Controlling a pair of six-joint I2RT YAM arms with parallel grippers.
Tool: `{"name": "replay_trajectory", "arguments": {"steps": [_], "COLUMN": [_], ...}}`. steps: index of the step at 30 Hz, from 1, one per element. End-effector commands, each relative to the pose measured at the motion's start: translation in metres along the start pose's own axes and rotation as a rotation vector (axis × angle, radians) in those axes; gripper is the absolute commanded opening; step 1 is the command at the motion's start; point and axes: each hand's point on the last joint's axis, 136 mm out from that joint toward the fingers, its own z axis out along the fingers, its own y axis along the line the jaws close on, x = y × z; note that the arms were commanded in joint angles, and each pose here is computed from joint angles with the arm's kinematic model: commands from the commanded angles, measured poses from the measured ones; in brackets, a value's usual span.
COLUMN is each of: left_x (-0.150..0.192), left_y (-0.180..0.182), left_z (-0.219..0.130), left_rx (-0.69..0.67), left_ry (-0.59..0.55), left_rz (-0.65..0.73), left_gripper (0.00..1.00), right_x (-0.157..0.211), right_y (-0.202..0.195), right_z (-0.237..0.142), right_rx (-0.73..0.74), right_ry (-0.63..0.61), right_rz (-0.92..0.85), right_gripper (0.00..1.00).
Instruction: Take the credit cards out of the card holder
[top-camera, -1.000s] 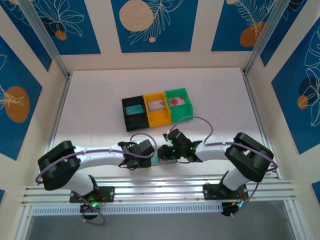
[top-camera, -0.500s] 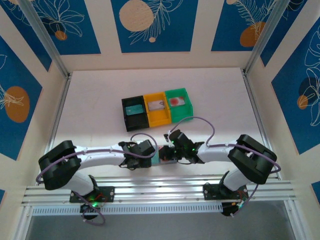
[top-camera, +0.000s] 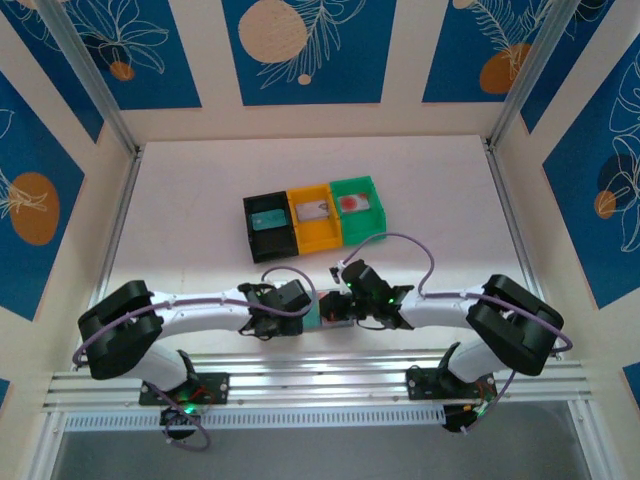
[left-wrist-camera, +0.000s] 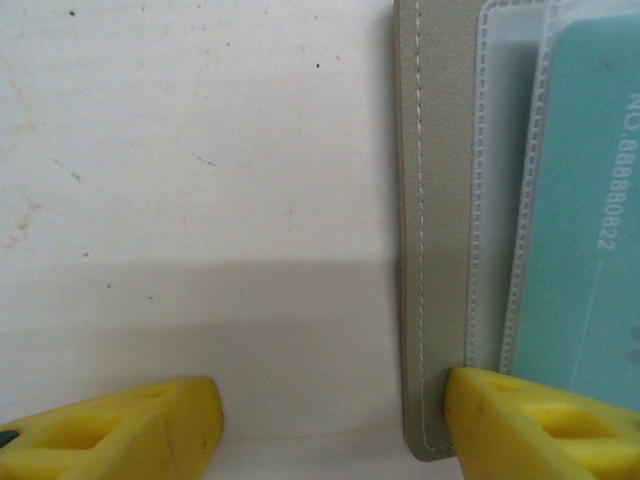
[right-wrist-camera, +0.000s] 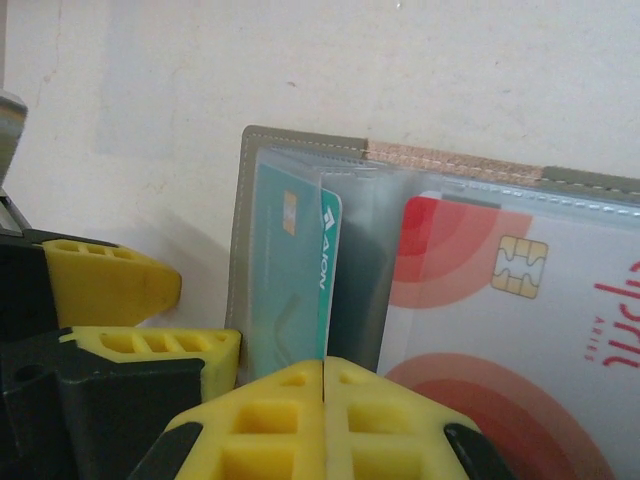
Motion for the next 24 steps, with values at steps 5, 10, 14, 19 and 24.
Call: {"name": "replay_trajectory", "arguments": {"steps": [5, 10, 14, 19, 24], "left_x": [0.035, 0.034, 0.034, 0.033, 0.035], "left_y": [-0.002, -0.006, -0.008, -0.013, -0.018], "left_z": [0.039, 0.038, 0.038, 0.039, 0.041], "left_rx": [0.017, 0.017, 0.02, 0.024, 0.026], "left_ry": [0.138, 0.137, 0.139, 0.142, 0.147], "left_rz": [-0.003, 0.004, 0.007, 0.013, 0.019], "left_gripper": [0.65, 0.65, 0.64, 0.64, 0.64], "right_x": [0.002, 0.002, 0.004, 0.007, 0.008], "right_y": [-0.007, -0.014, -0.016, -0.015, -0.012], "right_z": [-0.011, -0.015, -0.015, -0.013, -0.011], "right_rx": [0.02, 0.036, 0.031, 0.02, 0.003], "right_ry": [-0.011, -0.008, 0.004, 0.023, 0.031], "right_rz": [-0.019, -0.003, 0.006, 0.01, 0.011], "right_gripper": [0.0, 0.0, 0.0, 0.0, 0.02]}}
